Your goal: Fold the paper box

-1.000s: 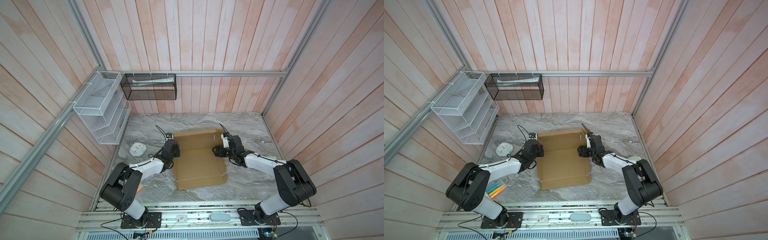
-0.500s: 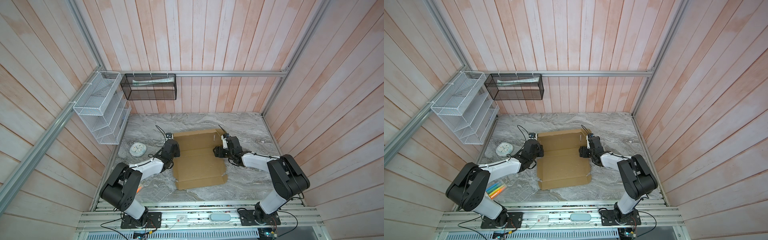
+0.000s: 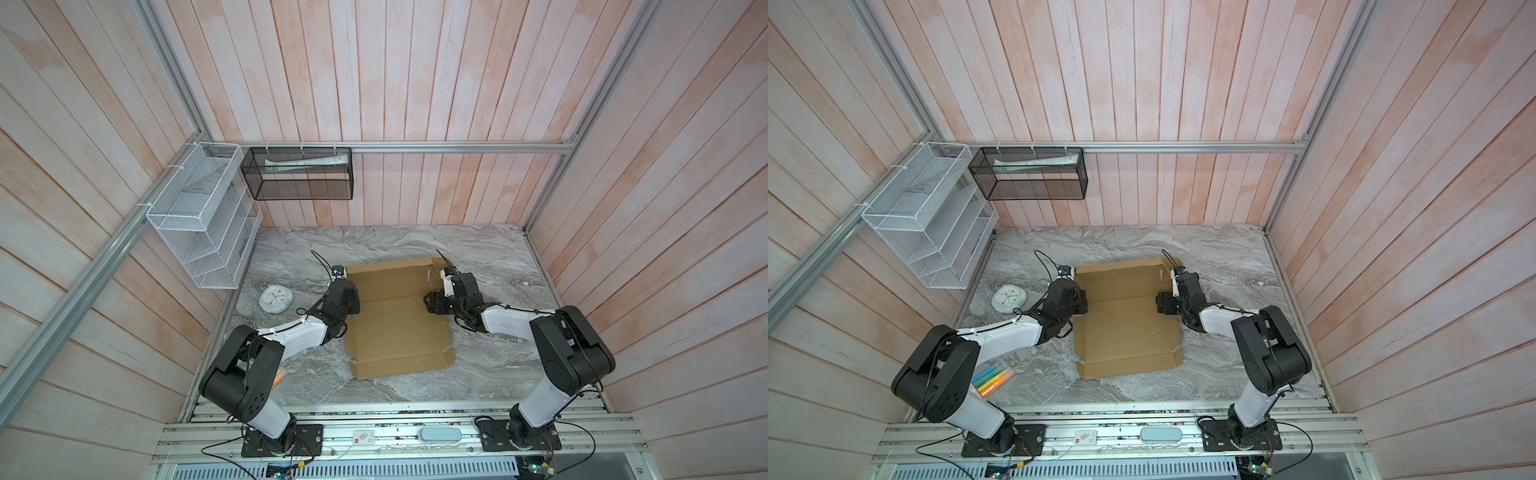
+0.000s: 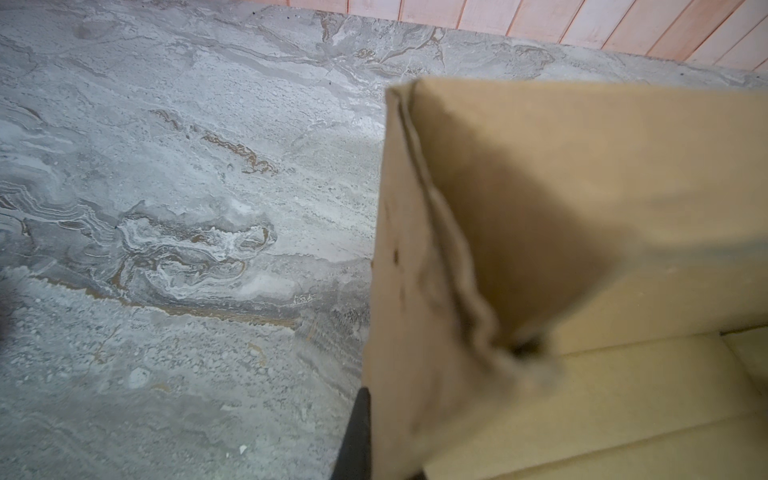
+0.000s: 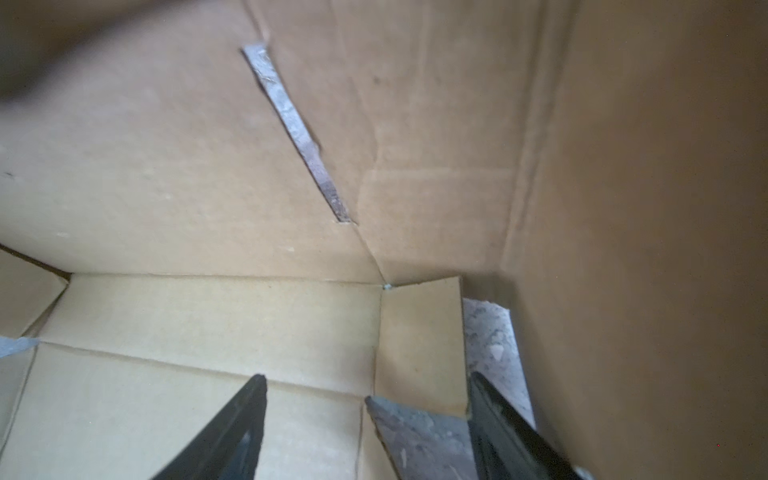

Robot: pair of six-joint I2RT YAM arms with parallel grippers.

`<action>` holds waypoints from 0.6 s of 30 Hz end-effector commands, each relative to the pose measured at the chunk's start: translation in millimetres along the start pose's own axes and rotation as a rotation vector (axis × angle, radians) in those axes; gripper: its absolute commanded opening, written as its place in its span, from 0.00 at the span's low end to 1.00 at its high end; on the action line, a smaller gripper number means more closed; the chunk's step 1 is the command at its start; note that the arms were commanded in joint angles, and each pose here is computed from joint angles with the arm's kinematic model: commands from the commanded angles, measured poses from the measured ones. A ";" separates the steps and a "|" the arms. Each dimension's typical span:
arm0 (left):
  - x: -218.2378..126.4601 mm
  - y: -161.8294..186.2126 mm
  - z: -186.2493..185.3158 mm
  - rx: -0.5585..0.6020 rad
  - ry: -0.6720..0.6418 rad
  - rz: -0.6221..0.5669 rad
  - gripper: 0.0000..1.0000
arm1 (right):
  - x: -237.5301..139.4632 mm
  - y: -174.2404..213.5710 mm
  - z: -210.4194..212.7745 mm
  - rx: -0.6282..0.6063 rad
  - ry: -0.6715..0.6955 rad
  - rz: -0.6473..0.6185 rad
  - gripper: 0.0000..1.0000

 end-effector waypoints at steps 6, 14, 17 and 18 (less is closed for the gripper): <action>4.1 3.5 -2.2 -0.002 0.020 0.027 0.00 | -10.5 -17.1 22.2 -0.028 -0.107 -0.066 0.76; 2.7 1.0 -4.0 -0.009 0.030 0.020 0.00 | -6.0 -10.9 45.0 -0.045 -0.141 -0.048 0.76; 3.6 1.8 -4.7 -0.010 0.033 0.024 0.00 | 3.0 -4.8 53.1 -0.046 -0.148 -0.026 0.76; 3.8 2.4 -4.8 -0.011 0.034 0.026 0.00 | 6.0 -3.2 55.2 -0.047 -0.149 -0.021 0.75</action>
Point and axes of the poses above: each gripper's point midway between its finger pads, its own x axis out along the fingers, its own z axis along the line the jaws close on, y = z × x, the point moved 2 cm from there along -x, back along the fingers, and after that the axes turned 1 degree about -x, right-handed, at the moved point
